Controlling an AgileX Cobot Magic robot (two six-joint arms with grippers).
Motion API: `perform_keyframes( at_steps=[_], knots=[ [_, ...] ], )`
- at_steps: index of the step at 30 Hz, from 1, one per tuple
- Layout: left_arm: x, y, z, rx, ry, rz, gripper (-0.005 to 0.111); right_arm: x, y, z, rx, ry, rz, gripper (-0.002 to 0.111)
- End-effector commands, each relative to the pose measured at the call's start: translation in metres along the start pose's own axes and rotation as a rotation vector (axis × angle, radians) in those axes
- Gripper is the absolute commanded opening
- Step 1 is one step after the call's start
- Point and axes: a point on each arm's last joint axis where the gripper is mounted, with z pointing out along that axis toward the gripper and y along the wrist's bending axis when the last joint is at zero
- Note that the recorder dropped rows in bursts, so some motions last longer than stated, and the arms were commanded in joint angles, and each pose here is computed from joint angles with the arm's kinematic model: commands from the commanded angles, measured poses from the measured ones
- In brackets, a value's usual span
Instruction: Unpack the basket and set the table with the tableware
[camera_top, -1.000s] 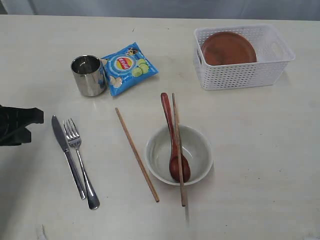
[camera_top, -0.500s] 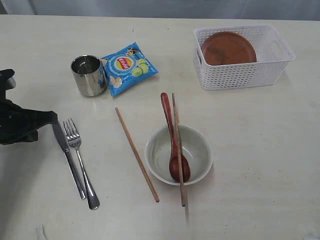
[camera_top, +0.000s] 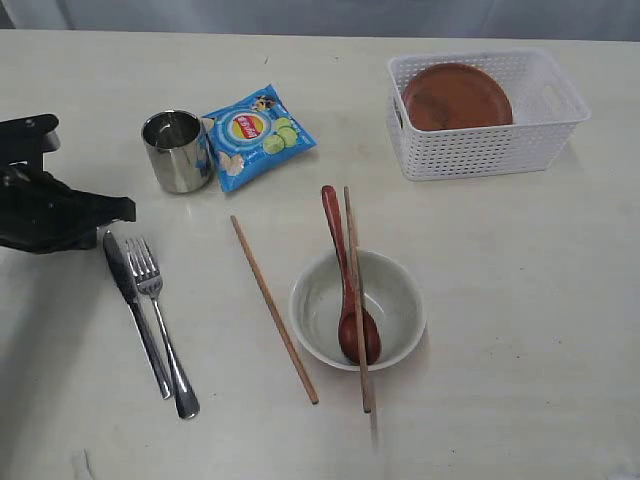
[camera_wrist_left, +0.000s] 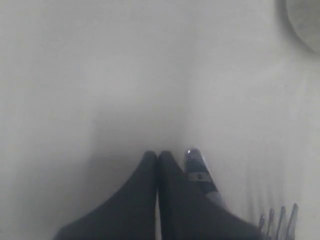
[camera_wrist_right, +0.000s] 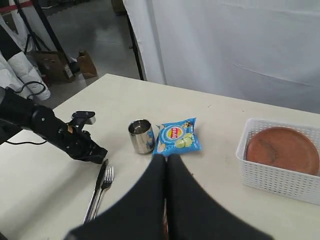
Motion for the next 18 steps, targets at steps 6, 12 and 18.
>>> perform_keyframes(
  at_steps=[6, 12, 18],
  knots=[
    [0.019, -0.023, 0.01, 0.023, 0.069, 0.059, 0.0, 0.0, 0.0, 0.0, 0.006, -0.015, -0.001, -0.001],
    [0.019, -0.023, 0.01, 0.026, 0.075, 0.036, 0.0, 0.0, 0.0, 0.0, 0.006, -0.015, -0.001, -0.001],
    [0.019, -0.024, 0.01, 0.027, 0.075, 0.022, 0.0, 0.0, 0.0, 0.0, 0.006, -0.015, -0.001, -0.001]
  ],
)
